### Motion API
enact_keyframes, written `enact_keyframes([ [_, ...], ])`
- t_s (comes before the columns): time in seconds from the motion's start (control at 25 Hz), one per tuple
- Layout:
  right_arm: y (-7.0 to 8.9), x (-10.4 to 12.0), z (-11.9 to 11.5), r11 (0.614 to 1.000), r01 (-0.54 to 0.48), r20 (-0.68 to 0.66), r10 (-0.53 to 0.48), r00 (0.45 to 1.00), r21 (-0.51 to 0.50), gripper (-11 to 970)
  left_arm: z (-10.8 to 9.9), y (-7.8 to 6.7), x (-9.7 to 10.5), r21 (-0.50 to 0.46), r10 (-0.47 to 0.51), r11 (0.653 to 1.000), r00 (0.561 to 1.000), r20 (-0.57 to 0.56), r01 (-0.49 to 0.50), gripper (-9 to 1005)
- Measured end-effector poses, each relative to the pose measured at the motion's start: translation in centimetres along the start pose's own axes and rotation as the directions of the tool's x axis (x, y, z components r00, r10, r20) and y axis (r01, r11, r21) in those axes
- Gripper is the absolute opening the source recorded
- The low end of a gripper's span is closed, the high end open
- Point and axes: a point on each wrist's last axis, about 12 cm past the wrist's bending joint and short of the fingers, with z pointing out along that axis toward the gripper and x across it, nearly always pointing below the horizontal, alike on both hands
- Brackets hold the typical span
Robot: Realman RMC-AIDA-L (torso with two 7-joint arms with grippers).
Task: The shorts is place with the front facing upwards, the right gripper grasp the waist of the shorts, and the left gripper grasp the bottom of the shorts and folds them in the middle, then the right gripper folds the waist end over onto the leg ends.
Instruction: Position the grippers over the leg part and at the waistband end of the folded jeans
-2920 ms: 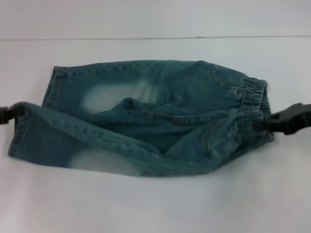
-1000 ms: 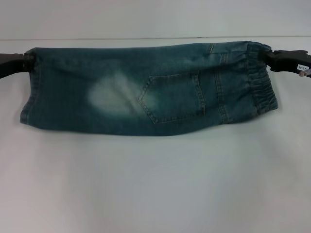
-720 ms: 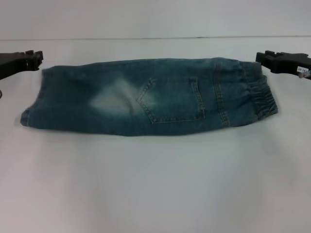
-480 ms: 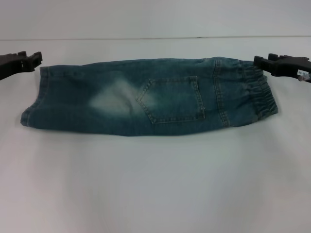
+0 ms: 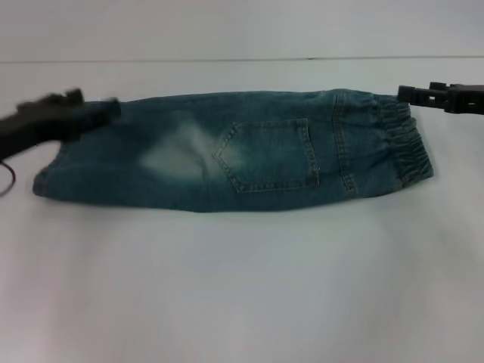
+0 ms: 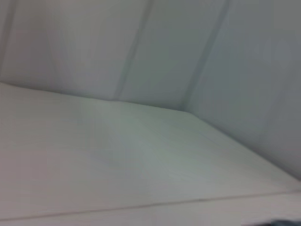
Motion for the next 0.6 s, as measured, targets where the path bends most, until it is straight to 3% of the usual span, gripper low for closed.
enact_keyframes([
  [0.08,0.3,-0.9,-0.9,0.999,-0.002,-0.054,0.000,0.999,-0.036,832,-0.3,-1.1,0.6,0.113,0.022,0.993,0.998,-0.058,-0.016,698],
  [0.2,0.8,-2.5,-1.8,0.999,-0.028,-0.142,0.022,0.990,-0.041,949,-0.5,-2.0,1.1,0.197,0.045,0.980,0.994,-0.103,-0.024,806],
  [0.32,1.6,-4.2,-2.0,0.999,-0.032,-0.235,0.026,0.972,-0.020,946,-0.5,-2.7,1.5,0.258,0.073,0.966,0.987,-0.143,-0.034,914],
  [0.6,3.2,-5.9,0.3,0.995,0.079,-0.466,-0.038,0.884,0.068,944,0.0,-3.0,2.4,0.270,0.051,0.963,0.983,-0.174,-0.002,930],
])
